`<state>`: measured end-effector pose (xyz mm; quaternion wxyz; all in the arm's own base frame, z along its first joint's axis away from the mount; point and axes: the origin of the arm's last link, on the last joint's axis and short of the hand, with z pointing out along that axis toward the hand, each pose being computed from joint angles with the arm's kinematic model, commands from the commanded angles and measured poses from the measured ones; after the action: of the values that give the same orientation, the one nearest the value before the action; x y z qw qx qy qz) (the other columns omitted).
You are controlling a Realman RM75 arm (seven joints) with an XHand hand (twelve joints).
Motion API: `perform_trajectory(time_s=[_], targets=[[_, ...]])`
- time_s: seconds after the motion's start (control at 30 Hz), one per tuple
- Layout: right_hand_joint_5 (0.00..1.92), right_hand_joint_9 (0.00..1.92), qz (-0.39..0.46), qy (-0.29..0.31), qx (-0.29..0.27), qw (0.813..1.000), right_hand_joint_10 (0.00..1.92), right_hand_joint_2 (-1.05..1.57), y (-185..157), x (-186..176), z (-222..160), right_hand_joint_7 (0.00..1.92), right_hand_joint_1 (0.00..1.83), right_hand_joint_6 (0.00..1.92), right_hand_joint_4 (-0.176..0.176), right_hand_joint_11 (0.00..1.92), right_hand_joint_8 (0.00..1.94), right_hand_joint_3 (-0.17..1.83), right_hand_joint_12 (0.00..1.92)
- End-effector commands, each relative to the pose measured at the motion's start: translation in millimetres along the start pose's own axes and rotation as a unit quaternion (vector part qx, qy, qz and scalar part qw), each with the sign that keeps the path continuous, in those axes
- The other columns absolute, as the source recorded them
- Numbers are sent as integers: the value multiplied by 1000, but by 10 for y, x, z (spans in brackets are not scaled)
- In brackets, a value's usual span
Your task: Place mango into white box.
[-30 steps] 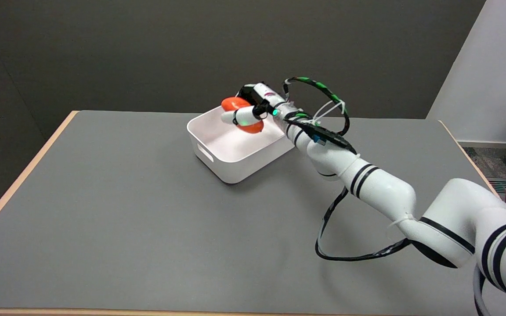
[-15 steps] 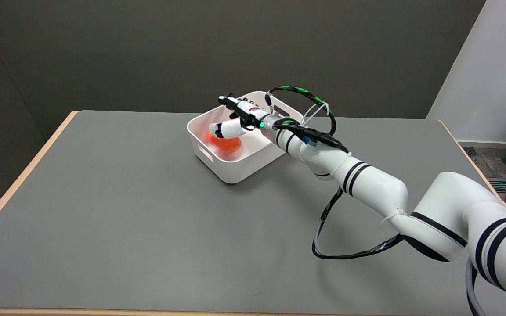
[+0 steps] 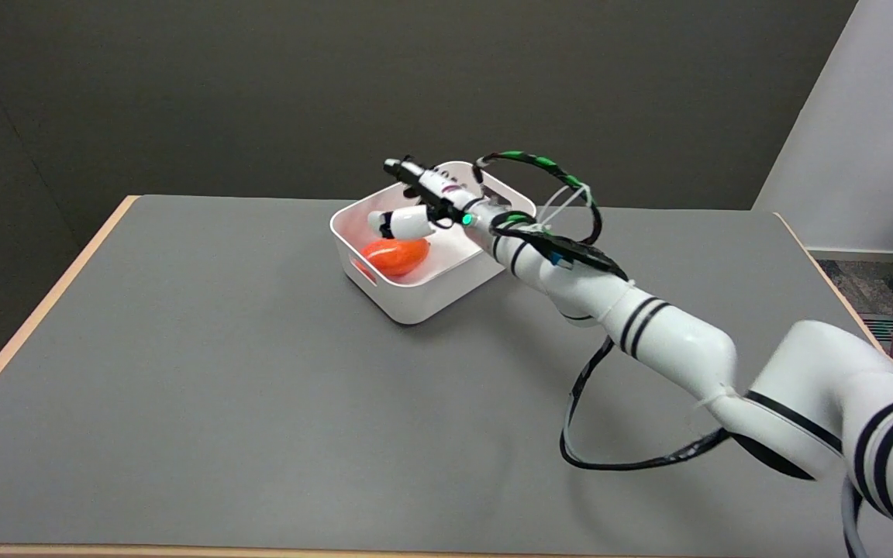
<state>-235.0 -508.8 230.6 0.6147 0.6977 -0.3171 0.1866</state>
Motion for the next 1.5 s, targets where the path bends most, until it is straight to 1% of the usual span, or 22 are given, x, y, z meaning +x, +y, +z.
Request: perform_trajectory(time_s=[0.03, 0.1, 0.2, 0.23, 0.3, 0.37, 0.4, 0.43, 0.47, 0.53, 0.63, 0.7, 0.77, 0.83, 0.93, 1.03, 1.2, 1.3, 1.5], targets=[[70, 164, -53, 259, 57, 963, 614, 619, -6, 1179, -1155, 107, 668, 191, 64, 179, 258, 1003, 1245], [73, 172, -78, 289, 64, 952, 617, 622, -37, 1341, -1334, 114, 668, 206, 66, 179, 270, 1006, 1254], [76, 178, -106, 316, 71, 940, 620, 624, -82, 1442, -1543, 123, 668, 222, 66, 178, 275, 1008, 1259], [79, 179, -119, 332, 72, 933, 621, 626, -111, 1499, -1631, 127, 668, 233, 66, 177, 275, 1008, 1260], [86, 182, -164, 362, 52, 916, 622, 646, -102, 1545, -1821, 142, 687, 277, 61, 137, 277, 1011, 1256], [92, 186, -232, 395, 7, 889, 622, 670, -36, 1557, -2056, 157, 706, 319, 55, 92, 280, 1015, 1250], [94, 188, -248, 403, -8, 881, 623, 679, -14, 1557, -2113, 164, 709, 333, 53, 80, 282, 1016, 1248], [113, 207, -267, 417, -34, 868, 641, 701, 23, 1553, -2207, 192, 721, 359, 45, 64, 301, 1017, 1247], [134, 229, -275, 427, -58, 860, 660, 725, 70, 1539, -2279, 222, 734, 387, 36, 47, 321, 1017, 1246], [154, 247, -269, 438, -85, 853, 679, 740, 126, 1501, -2365, 245, 741, 405, 29, 42, 342, 1015, 1247], [170, 303, -262, 458, -128, 840, 760, 798, 229, 1478, -2474, 311, 767, 619, 18, 37, 439, 985, 1247], [162, 312, -246, 465, -156, 836, 777, 812, 325, 1430, -2511, 320, 775, 698, 16, 35, 469, 976, 1249], [151, 330, -227, 468, -177, 836, 811, 832, 405, 1385, -2542, 333, 789, 823, 10, 30, 552, 956, 1253], [148, 333, -208, 463, -197, 839, 821, 836, 487, 1284, -2542, 338, 794, 846, 8, 24, 575, 952, 1265], [135, 323, -198, 446, -211, 847, 860, 867, 578, 1112, -2512, 343, 853, 924, -1, 14, 601, 867, 1305], [138, 326, -194, 418, -216, 861, 873, 868, 654, 906, -2414, 349, 863, 940, -6, 17, 633, 864, 1330], [153, 354, -183, 392, -220, 875, 905, 864, 716, 643, -2302, 378, 883, 967, -5, 37, 687, 863, 1389], [165, 375, -188, 383, -213, 879, 934, 861, 686, 542, -2269, 396, 887, 985, -5, 47, 720, 867, 1423], [168, 382, -191, 377, -201, 884, 954, 858, 622, 515, -2216, 398, 883, 992, -4, 44, 731, 872, 1458]])
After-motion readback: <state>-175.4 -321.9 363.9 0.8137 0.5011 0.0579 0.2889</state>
